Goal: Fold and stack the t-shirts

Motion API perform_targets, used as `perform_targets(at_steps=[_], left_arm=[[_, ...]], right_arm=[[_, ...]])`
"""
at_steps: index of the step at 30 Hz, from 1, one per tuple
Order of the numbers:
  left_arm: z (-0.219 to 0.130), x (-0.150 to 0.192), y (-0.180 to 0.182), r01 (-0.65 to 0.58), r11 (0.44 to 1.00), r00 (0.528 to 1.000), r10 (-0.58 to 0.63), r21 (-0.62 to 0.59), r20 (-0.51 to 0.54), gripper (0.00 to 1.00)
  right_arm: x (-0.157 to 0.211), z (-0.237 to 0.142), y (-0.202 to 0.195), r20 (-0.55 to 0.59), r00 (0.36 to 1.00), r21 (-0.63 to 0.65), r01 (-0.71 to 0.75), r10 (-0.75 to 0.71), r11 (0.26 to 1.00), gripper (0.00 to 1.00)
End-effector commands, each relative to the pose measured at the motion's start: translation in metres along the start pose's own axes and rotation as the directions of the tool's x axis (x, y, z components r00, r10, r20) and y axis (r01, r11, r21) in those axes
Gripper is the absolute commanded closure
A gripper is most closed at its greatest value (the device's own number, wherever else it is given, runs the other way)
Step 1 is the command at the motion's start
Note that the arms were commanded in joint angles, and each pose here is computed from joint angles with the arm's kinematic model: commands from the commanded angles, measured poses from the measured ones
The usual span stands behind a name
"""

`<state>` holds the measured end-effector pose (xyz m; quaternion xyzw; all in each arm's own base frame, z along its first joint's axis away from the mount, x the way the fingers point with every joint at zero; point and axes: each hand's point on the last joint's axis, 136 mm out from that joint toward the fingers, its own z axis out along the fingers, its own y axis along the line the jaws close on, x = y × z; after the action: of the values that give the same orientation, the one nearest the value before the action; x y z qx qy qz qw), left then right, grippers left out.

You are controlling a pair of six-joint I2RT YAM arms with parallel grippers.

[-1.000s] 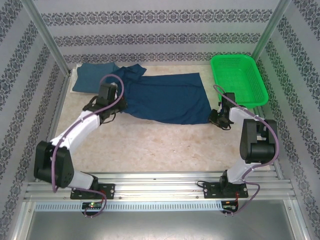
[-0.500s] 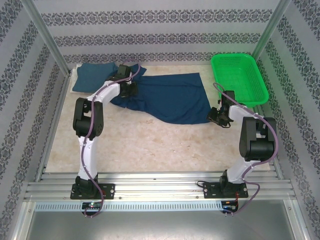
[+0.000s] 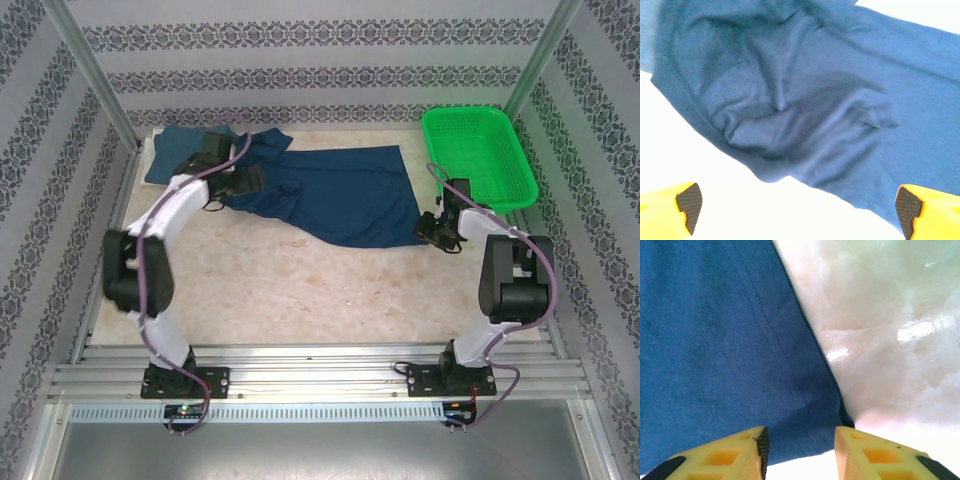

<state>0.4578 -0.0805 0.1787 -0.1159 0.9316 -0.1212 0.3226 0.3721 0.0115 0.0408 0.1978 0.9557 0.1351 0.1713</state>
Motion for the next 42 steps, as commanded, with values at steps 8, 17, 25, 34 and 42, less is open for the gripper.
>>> perform_targets(at_steps=[8,17,25,34,42], left_arm=[[0.032,0.126,-0.04,0.308,0.904,0.94,-0.241,0.295,-0.242,0.43],[0.099,0.117,-0.009,0.401,0.902,0.914,-0.384,0.157,-0.132,0.33],[0.143,0.086,0.024,0.456,0.883,0.889,-0.457,0.116,-0.018,0.4],[0.143,0.053,0.041,0.412,0.91,0.904,-0.415,0.051,0.104,0.41],[0.141,0.015,0.038,0.39,0.918,0.906,-0.396,0.072,0.15,0.47]], right_arm=[[-0.007,-0.018,0.011,0.032,0.998,-0.029,0.052,-0.051,0.998,0.59],[-0.005,-0.023,0.014,0.047,0.997,-0.044,0.064,-0.062,0.997,0.59],[-0.003,-0.023,0.016,0.053,0.997,-0.063,0.063,-0.06,0.996,0.59],[-0.002,-0.02,0.015,0.056,0.997,-0.071,0.059,-0.055,0.996,0.61],[-0.001,-0.022,0.011,0.058,0.996,-0.057,0.068,-0.064,0.996,0.61]])
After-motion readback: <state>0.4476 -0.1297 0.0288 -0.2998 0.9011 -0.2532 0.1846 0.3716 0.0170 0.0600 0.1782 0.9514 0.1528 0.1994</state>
